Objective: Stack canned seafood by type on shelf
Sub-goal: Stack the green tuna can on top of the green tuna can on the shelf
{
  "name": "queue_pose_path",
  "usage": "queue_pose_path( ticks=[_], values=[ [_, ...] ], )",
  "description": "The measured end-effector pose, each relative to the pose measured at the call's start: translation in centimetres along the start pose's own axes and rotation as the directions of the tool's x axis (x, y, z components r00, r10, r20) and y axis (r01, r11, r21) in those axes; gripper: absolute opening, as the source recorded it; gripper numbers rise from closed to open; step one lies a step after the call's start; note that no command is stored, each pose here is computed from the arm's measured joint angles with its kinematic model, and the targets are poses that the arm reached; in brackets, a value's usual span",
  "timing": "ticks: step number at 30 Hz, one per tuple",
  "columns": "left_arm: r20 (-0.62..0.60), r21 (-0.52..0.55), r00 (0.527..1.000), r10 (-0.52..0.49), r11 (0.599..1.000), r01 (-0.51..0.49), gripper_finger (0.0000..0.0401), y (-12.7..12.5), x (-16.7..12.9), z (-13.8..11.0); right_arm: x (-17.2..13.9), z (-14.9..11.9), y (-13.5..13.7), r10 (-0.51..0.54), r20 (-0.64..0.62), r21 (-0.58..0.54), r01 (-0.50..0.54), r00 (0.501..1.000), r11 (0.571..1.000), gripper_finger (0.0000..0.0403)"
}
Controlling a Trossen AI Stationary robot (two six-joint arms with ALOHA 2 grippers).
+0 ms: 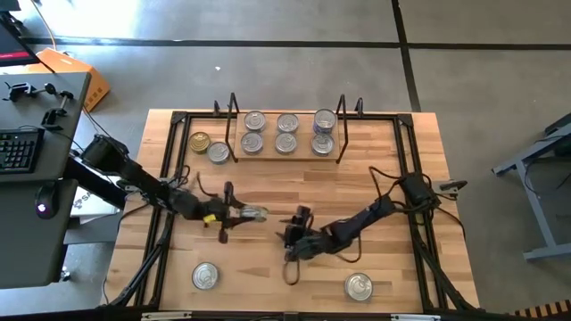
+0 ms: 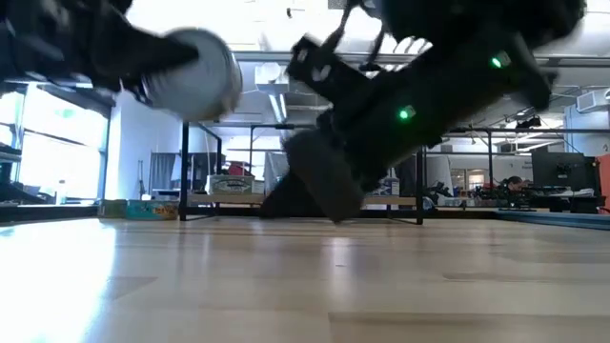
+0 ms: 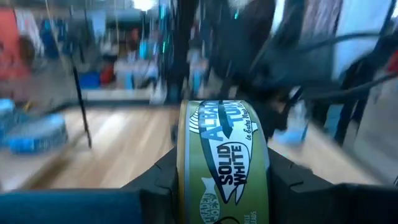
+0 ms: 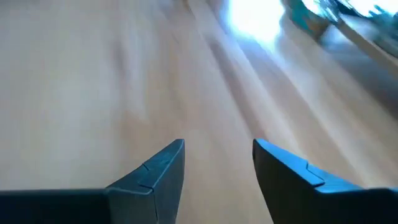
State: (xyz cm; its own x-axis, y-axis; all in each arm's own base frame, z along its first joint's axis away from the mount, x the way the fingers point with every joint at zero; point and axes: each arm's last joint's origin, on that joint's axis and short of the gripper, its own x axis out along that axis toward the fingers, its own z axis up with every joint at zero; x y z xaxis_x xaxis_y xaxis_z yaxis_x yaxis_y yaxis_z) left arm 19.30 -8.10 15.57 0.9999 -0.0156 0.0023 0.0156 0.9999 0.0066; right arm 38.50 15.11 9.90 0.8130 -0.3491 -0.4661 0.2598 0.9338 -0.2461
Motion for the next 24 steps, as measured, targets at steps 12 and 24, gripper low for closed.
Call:
queue_pose_path(
  ticks=[12,24],
  values=[
    [0.108,0.048,0.988,-0.106,0.994,0.102,0.0115,-1.1,1.3,2.0,0.4,4.3,-3.0,0.244,0.538,0.035,-0.311,0.807,0.95,0.0217],
    [0.062,0.096,0.991,-0.115,0.989,0.109,0.0121,-1.6,1.8,2.1,0.6,7.4,-1.1,0.177,0.449,-0.046,-0.175,0.876,0.984,0.0183]
  ],
)
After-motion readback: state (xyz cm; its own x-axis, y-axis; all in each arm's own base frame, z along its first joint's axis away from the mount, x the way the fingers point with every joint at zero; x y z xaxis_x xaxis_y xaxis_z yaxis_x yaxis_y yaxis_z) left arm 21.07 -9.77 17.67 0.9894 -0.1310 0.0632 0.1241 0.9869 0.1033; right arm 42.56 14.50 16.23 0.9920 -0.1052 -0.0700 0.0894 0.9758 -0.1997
